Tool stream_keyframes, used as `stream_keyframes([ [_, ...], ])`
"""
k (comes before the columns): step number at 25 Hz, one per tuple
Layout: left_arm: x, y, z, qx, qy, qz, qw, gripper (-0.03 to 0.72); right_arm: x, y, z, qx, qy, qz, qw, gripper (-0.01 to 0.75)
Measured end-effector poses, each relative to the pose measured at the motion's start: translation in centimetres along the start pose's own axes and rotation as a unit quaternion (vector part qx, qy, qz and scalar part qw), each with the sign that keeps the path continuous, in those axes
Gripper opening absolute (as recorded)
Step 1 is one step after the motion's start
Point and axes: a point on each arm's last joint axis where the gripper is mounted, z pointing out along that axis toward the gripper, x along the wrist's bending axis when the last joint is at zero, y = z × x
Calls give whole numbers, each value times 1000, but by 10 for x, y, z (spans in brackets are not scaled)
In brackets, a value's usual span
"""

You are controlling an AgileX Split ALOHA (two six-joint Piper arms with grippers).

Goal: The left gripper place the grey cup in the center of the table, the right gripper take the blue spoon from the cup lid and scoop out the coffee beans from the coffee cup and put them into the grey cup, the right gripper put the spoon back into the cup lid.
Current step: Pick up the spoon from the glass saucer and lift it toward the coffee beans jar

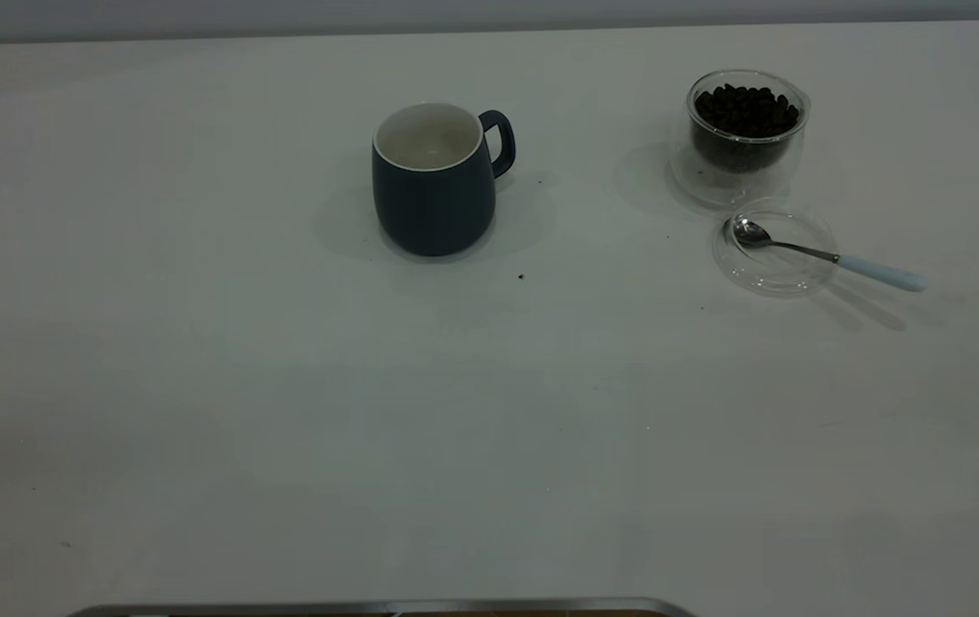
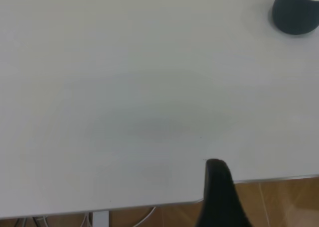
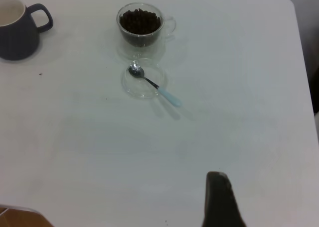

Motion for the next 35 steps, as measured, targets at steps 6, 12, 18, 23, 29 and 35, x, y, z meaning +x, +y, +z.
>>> stream_keyframes([
  [6,0,0,0,0,0,0,1000,549,0,0,0,0,0,0,1000,501],
  [12,0,0,0,0,0,0,1000,548,-2,17,6,-1,-1,64,998,497],
  [18,0,0,0,0,0,0,1000,548,-8,61,62,55,5,138,989,581],
  [23,0,0,0,0,0,0,1000,548,-8,84,133,85,36,203,975,594],
  [29,0,0,0,0,0,0,1000,548,-6,70,211,171,46,269,947,575],
  [35,0,0,0,0,0,0,1000,548,-7,45,262,212,37,310,926,575],
])
